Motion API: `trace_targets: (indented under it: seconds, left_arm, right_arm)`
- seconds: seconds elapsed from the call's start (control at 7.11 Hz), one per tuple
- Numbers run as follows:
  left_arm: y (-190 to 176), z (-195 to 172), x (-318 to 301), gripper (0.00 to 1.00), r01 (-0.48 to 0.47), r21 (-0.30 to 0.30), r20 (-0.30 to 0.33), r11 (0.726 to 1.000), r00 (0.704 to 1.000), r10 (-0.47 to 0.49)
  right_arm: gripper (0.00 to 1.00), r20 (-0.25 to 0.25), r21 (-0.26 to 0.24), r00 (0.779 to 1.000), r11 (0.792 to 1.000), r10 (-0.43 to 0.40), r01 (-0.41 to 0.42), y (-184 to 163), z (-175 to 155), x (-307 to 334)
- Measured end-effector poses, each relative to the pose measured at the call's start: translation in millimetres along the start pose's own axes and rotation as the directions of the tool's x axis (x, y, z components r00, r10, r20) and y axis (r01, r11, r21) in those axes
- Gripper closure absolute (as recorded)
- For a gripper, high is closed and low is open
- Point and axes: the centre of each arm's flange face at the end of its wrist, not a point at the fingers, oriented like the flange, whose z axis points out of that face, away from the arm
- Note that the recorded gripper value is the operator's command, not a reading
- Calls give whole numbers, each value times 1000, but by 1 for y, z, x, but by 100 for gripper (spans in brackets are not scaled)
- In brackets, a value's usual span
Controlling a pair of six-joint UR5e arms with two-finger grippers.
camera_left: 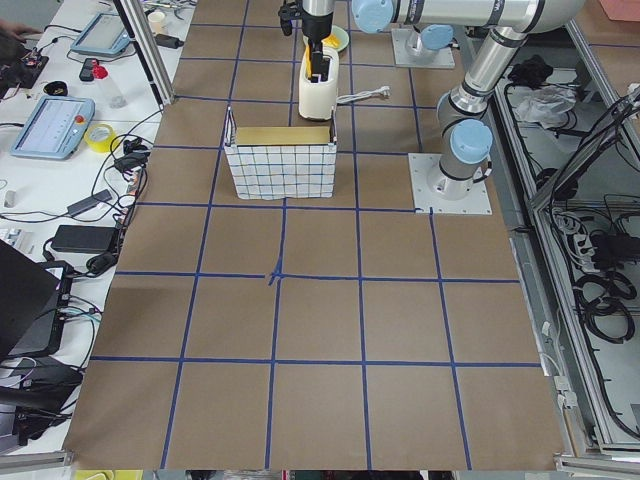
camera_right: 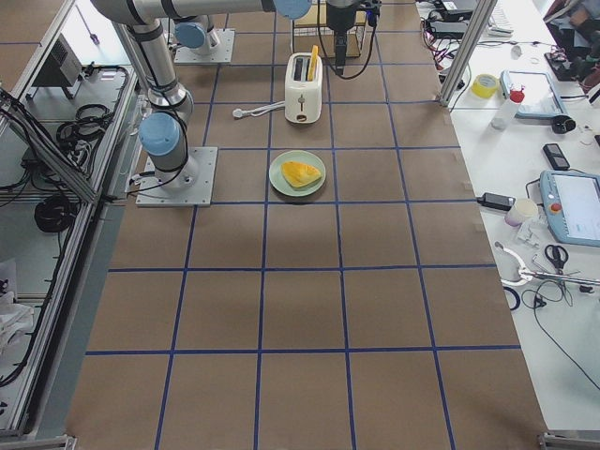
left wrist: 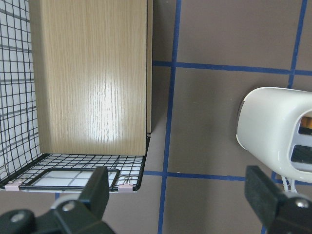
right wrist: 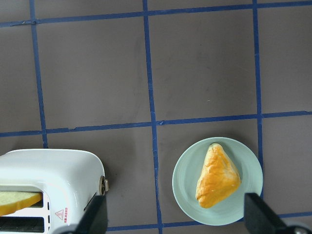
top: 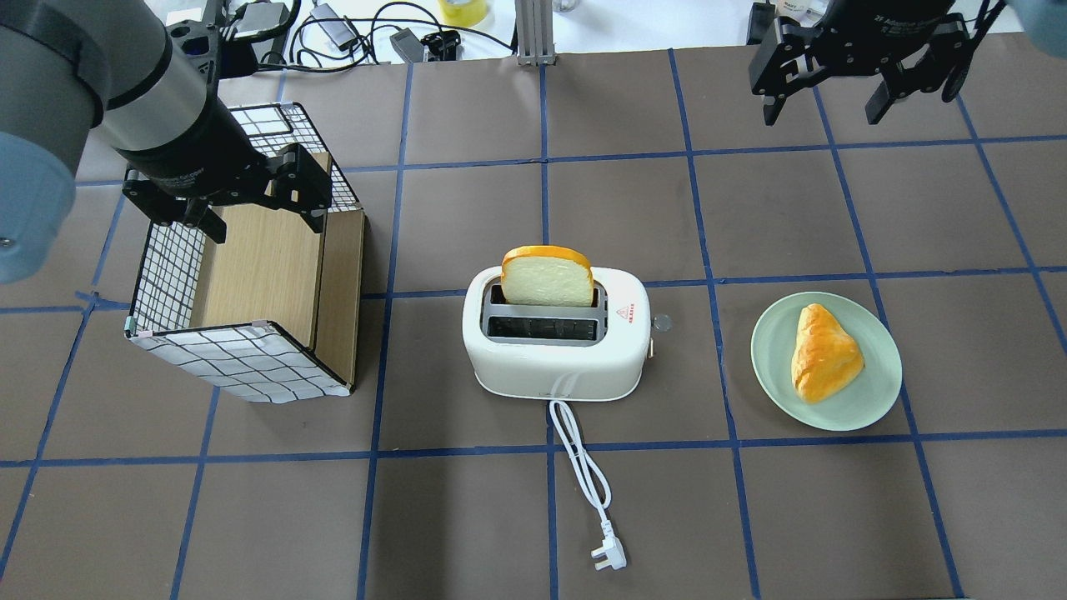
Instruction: Press toaster with right arm
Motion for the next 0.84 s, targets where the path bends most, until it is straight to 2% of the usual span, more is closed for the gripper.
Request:
trace_targets:
  seconds: [0.14, 0.28, 0.42, 0.56, 0.7, 0.84]
  left_arm:
    - [0, 0, 0, 0, 0, 0, 0, 1000, 1000, 0]
    - [0, 0, 0, 0, 0, 0, 1, 1000, 1000, 0]
    - [0, 0, 0, 0, 0, 0, 1, 1000, 1000, 0]
    - [0, 0, 0, 0, 0, 0, 1, 1000, 1000, 0]
    - [0, 0, 0, 0, 0, 0, 1, 1000, 1000, 0]
    - [0, 0, 0, 0, 0, 0, 1, 1000, 1000, 0]
  right_arm:
    - [0, 0, -2, 1000, 1000, 0, 0, 0, 1, 0]
    - [10, 0, -4, 1000, 1000, 0, 0, -1, 2, 0]
    - [60, 10, -8, 1000, 1000, 0, 0, -1, 3, -2]
    - [100, 37, -30, 999, 1000, 1, 0, 0, 7, -4]
    - [100, 91, -89, 996, 996, 8, 1, 6, 17, -10]
    - [100, 165, -153, 986, 988, 26, -1, 12, 27, -17]
